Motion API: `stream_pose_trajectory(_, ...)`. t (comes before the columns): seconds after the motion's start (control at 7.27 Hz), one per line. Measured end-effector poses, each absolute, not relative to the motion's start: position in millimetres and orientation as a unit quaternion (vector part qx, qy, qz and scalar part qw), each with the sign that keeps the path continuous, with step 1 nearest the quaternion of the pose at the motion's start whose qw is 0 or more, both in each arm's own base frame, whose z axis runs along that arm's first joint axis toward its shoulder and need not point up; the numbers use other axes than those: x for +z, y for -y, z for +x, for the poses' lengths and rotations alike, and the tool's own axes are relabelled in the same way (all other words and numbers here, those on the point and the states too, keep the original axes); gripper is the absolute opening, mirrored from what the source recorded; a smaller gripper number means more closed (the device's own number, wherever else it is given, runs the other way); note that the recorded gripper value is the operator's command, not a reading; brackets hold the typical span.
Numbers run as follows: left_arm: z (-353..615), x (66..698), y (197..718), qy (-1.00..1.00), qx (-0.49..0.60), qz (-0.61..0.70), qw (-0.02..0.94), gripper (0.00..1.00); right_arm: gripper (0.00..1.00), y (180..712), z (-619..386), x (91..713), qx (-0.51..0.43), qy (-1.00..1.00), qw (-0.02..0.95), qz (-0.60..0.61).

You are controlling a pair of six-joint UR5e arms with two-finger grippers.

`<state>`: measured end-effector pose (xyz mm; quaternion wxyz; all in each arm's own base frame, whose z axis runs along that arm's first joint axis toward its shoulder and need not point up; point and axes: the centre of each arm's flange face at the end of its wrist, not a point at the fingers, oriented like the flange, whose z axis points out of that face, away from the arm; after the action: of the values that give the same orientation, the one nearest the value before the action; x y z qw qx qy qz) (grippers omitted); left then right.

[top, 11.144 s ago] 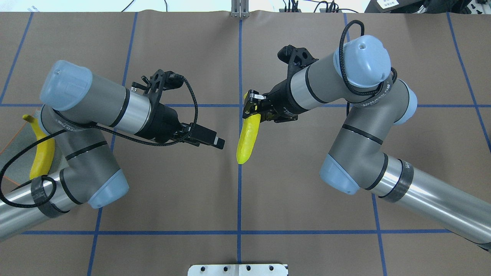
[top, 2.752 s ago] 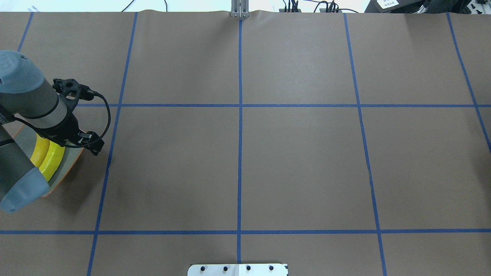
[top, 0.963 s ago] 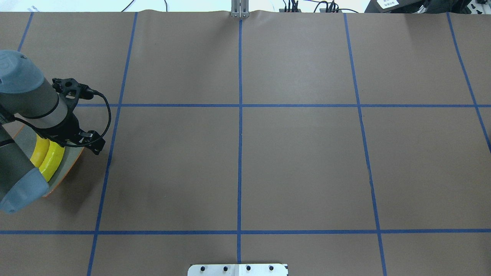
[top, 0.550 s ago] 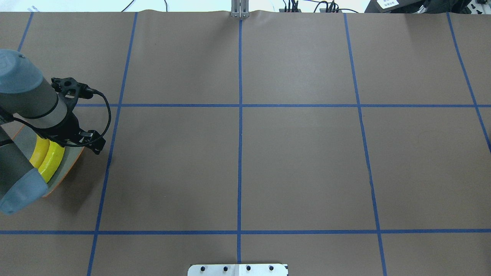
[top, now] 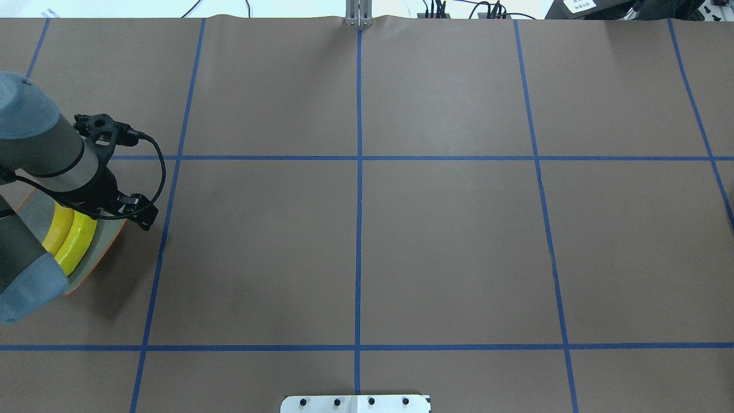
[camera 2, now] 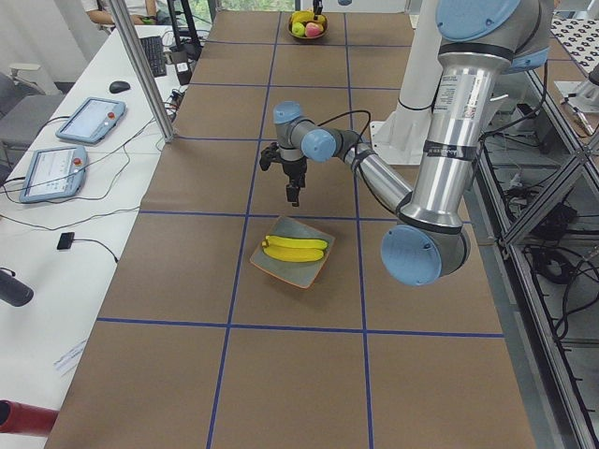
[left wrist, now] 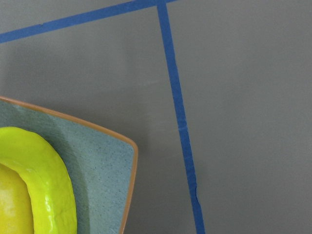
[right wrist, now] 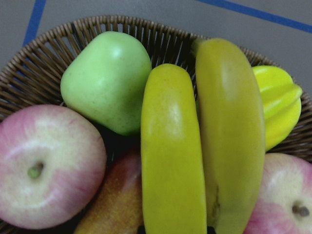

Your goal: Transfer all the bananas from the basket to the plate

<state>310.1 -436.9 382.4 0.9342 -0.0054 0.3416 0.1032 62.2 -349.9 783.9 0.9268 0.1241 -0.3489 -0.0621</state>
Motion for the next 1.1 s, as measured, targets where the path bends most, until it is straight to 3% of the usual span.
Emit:
stream_pose_trajectory(0.55, 313, 384, 438, -0.341, 0.104, -0.007, 0.934, 0.99, 0.00, 368, 85, 735, -0.033, 0.404, 0.903, 0.140)
stream_pose_trajectory(1.1, 324, 351, 447, -0.367, 0.114, 0.005, 0.923, 0.99, 0.00, 451, 71, 645, 0.011, 0.478, 0.870, 0.123)
